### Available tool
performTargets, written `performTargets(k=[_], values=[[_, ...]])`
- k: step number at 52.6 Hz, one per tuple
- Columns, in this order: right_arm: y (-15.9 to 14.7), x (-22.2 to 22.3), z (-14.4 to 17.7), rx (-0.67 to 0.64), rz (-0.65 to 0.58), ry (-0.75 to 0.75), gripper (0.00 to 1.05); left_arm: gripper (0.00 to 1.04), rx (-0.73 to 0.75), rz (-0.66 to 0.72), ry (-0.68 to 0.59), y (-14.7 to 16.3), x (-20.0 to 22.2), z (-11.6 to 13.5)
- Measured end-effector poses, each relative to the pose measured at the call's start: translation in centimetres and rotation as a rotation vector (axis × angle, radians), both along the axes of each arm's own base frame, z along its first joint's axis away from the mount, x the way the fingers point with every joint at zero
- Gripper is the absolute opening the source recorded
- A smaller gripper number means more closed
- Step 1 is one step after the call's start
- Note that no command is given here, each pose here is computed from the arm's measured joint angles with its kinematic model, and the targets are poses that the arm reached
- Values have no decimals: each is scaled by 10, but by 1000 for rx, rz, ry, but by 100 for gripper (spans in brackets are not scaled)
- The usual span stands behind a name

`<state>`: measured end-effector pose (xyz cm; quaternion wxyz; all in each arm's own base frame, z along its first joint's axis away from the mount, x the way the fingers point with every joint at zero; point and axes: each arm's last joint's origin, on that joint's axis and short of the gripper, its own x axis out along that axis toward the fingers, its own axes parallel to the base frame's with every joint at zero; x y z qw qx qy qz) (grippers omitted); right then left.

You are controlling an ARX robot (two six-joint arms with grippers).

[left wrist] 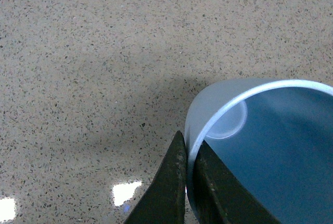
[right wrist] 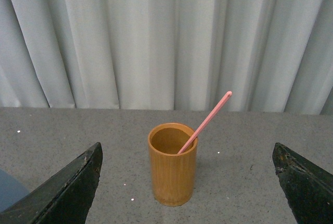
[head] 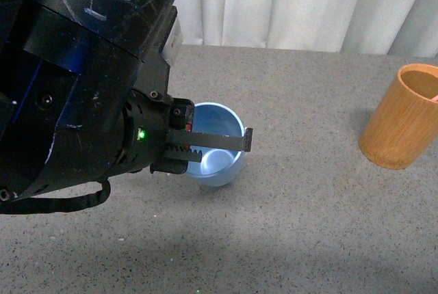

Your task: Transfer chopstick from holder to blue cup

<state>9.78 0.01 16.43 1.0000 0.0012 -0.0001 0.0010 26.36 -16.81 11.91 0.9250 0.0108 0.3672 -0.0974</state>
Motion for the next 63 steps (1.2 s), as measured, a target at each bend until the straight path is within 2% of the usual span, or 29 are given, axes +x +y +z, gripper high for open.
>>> performTargets(k=[33,45,48,53,61,63], values=[[0,0,0,0,0,0,95,4,80,-25,12,-4,-3,-10],[0,0,0,0,0,0,95,33,78,-33,27,-5,-4,-12],[0,0,0,0,0,0,95,46,71,-31,31,-5,-4,-12],[0,0,0,0,0,0,95,56,60,-25,33,-6,-3,-11],[0,0,0,0,0,0,95,86,26,-4,32,-7,1,-3],[0,0,0,0,0,0,95,90,21,-2,32,-7,2,-1]])
